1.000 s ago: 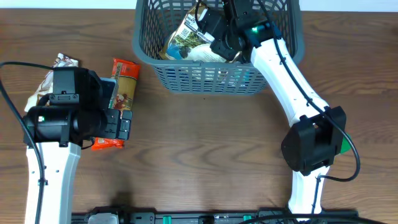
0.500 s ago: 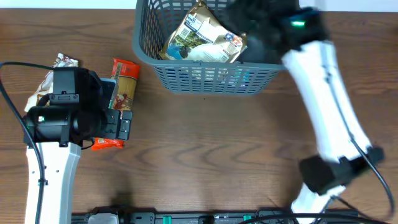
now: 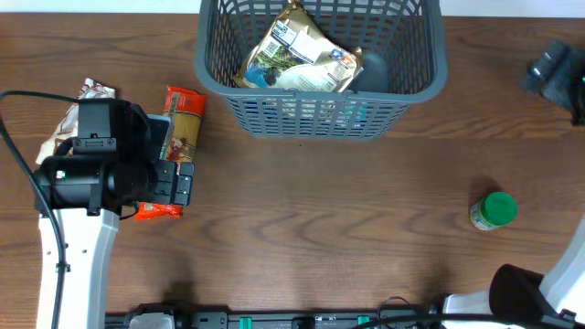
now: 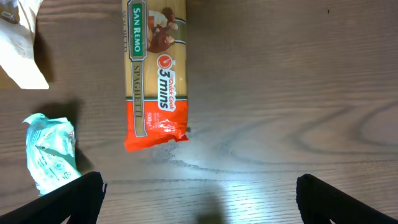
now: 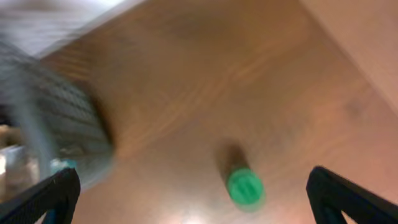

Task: Pack container
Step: 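Move right gripper down to the green-lidded jar and grasp it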

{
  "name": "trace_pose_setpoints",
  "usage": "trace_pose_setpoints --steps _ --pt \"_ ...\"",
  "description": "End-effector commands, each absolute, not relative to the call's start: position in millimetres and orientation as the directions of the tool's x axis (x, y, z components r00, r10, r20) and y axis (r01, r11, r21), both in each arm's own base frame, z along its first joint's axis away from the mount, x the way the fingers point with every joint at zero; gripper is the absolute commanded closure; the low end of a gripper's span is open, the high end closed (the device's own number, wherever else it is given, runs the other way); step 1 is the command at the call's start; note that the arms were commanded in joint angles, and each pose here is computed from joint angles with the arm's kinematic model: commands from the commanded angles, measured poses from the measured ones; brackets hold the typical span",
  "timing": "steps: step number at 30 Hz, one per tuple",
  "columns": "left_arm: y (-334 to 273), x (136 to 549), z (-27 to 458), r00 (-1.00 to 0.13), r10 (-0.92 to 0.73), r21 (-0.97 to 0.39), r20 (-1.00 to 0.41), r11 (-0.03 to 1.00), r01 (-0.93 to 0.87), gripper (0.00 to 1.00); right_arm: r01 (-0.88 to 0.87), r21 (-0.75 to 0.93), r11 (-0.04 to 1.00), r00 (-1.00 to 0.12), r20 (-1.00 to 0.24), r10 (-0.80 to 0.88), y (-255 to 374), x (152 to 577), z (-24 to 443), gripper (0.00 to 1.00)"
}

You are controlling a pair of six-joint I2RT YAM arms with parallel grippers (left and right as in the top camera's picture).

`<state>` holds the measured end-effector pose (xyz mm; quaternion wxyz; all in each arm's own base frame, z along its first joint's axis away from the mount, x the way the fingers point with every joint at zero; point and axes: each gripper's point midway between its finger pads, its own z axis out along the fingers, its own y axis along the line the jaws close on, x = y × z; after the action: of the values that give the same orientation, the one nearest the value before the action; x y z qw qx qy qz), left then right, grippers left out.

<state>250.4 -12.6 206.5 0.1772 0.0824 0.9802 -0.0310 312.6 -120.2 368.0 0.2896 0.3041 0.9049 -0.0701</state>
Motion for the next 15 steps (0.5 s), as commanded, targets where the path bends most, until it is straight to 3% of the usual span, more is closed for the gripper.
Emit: trace_pose_setpoints --steps 1,6,10,15 --pt "-13.7 252.9 213.0 -0.918 0.146 -0.031 -0.369 0.985 0.169 0.01 0.731 0.075 0.678 -0.566 -0.487 0.665 -140.0 286.2 353.6 0.01" --pt "-13.8 252.8 212.9 -0.918 0.145 -0.032 -0.368 0.985 0.169 0.01 0.731 0.133 0.67 -0.598 -0.348 0.722 -124.9 268.9 320.9 0.01" --pt "-13.8 252.7 212.9 -0.921 0.128 -0.038 -0.367 0.988 0.153 0.02 0.819 0.054 0.571 -0.539 -0.27 0.798 -127.8 245.9 281.3 0.01" --pt "-13.7 252.1 212.6 -0.922 0.128 -0.038 -0.365 0.988 0.153 0.01 0.837 0.008 0.548 -0.537 -0.185 0.823 -126.3 243.2 218.3 0.01"
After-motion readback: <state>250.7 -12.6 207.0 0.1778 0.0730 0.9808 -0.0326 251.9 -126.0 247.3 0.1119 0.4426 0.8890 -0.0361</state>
